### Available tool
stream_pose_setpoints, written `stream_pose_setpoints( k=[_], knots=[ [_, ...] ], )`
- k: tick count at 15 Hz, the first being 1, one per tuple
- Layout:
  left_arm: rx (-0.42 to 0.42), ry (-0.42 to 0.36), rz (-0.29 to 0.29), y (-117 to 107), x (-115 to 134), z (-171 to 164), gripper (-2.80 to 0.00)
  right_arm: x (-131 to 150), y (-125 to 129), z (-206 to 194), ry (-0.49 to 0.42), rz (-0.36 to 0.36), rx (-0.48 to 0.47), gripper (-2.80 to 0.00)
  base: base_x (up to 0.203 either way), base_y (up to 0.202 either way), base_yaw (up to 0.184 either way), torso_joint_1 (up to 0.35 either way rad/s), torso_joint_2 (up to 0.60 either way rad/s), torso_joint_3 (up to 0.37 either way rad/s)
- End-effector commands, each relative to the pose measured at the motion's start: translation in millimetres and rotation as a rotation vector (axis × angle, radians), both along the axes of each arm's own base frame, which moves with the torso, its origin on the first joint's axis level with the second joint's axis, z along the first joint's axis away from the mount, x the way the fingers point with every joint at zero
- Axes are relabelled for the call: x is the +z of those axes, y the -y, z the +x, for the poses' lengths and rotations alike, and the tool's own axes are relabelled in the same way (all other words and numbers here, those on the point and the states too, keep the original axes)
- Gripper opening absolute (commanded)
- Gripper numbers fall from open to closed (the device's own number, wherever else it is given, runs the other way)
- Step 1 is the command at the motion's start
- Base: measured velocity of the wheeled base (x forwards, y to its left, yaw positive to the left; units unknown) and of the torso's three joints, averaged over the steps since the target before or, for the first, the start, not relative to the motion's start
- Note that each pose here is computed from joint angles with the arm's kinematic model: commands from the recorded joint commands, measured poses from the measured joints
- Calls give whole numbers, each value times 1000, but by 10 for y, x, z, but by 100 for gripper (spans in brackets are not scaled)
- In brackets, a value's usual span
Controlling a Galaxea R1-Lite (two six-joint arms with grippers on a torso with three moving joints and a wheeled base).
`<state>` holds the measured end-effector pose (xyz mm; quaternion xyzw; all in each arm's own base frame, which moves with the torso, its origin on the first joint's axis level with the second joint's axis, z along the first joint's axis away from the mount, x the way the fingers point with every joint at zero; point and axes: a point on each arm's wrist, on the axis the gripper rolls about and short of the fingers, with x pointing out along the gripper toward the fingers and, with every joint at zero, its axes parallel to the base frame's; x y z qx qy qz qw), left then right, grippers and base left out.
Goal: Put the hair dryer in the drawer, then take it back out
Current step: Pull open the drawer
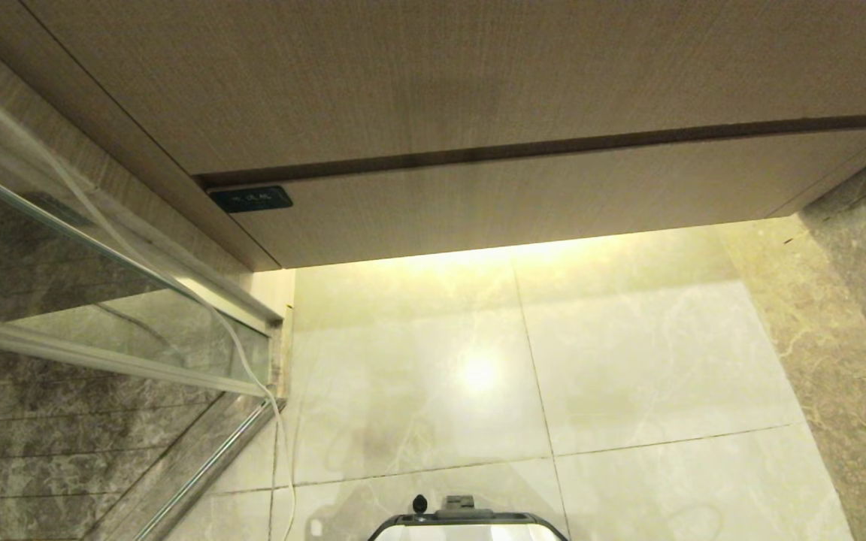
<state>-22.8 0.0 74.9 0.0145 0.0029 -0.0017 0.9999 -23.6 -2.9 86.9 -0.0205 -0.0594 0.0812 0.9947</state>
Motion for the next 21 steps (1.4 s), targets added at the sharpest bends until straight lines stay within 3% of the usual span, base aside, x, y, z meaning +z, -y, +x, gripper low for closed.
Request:
stream_pose_setpoints(
  k=[1,21],
  knots=[
    [-1,-2,0,0,-4,1,-280,-118,-1,5,-1,-1,0,-280,0,0,0,0,0,0],
    [0,-2,0,0,-4,1,-280,-118,-1,5,-2,0,0,-280,0,0,0,0,0,0]
  ],
)
